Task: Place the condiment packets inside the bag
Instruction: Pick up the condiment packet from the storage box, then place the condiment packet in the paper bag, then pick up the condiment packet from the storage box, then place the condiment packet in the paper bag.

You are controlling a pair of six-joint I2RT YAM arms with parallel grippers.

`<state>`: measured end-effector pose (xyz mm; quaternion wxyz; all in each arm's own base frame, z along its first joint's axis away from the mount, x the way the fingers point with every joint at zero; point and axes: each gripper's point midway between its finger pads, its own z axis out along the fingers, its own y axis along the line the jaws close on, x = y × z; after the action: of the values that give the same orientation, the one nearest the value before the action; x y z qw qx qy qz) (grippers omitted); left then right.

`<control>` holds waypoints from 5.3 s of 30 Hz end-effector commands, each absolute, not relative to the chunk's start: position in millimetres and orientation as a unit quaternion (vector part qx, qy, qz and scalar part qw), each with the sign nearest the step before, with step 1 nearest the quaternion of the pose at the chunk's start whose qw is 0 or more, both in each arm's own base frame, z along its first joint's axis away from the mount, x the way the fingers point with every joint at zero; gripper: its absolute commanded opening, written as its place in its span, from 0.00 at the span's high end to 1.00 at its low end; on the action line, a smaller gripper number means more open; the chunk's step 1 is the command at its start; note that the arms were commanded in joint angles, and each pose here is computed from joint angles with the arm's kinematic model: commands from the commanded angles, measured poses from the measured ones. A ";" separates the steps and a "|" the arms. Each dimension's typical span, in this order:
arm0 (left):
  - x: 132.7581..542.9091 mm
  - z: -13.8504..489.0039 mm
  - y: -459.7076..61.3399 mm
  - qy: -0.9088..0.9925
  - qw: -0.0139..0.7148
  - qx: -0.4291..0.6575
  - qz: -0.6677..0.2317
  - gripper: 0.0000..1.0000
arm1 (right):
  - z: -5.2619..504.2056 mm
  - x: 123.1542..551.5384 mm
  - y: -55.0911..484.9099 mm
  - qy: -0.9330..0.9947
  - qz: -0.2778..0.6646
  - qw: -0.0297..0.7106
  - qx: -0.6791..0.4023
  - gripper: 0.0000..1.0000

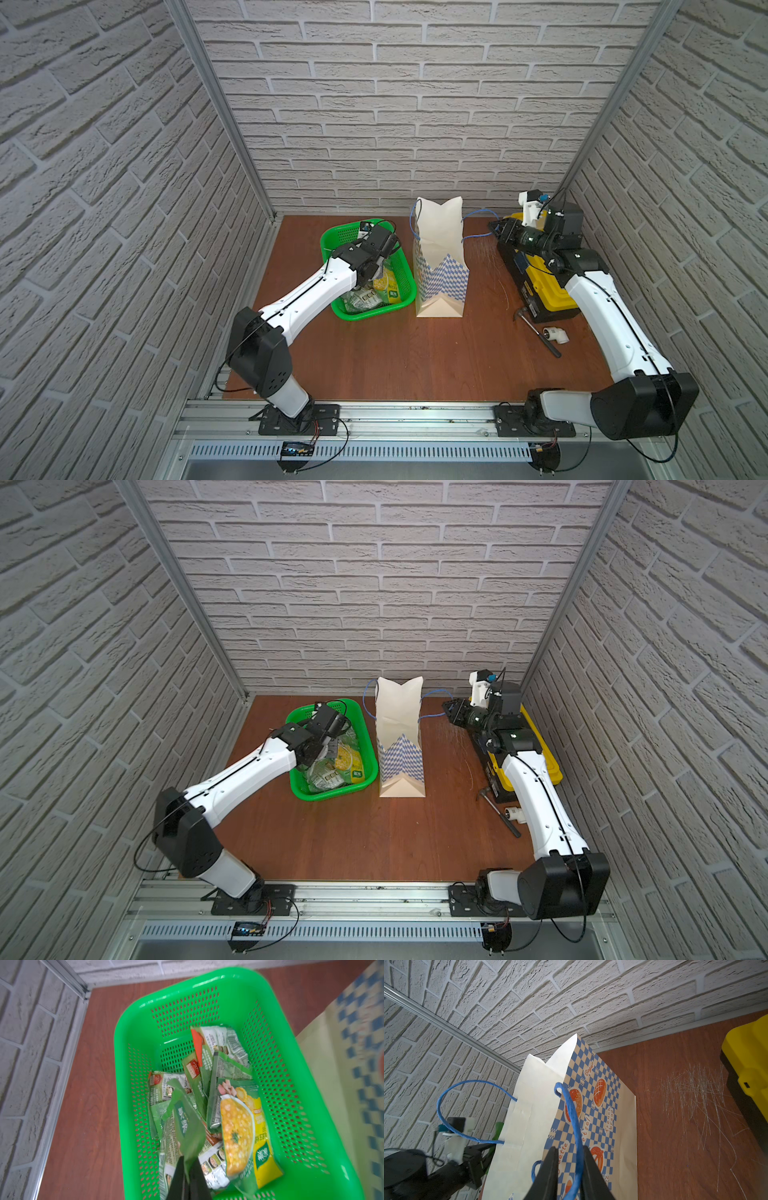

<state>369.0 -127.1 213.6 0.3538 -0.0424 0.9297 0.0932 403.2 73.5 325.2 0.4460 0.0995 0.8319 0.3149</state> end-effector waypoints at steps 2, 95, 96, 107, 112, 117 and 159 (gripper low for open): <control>347.4 310.2 -143.5 0.888 0.457 -0.016 0.054 1.00 | 343.0 398.8 75.0 0.815 0.325 0.472 0.086 0.77; 355.1 116.7 -173.3 0.933 0.293 -0.125 -0.169 0.50 | 341.7 396.2 66.9 0.827 0.306 0.461 0.095 0.76; 356.1 114.6 -174.1 0.934 0.290 -0.125 -0.168 0.52 | 344.8 397.2 67.1 0.826 0.307 0.463 0.095 0.76; 359.5 123.9 -173.3 0.932 0.299 -0.122 -0.165 1.00 | 344.3 400.2 67.8 0.822 0.315 0.466 0.096 0.76; 360.0 163.6 -174.9 0.916 0.341 -0.105 -0.183 1.00 | 343.2 399.6 68.8 0.821 0.318 0.465 0.095 0.76; 348.3 219.9 -166.2 0.891 0.406 -0.093 -0.180 1.00 | 343.9 397.8 68.2 0.820 0.317 0.467 0.095 0.76; 314.9 462.6 -337.9 0.738 0.546 0.170 -0.359 1.00 | 345.8 390.2 65.0 0.819 0.315 0.470 0.096 0.76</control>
<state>294.2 -333.5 465.1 0.5450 0.1724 0.7353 -0.3642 394.6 68.8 333.3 0.4487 0.1024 0.8295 0.3164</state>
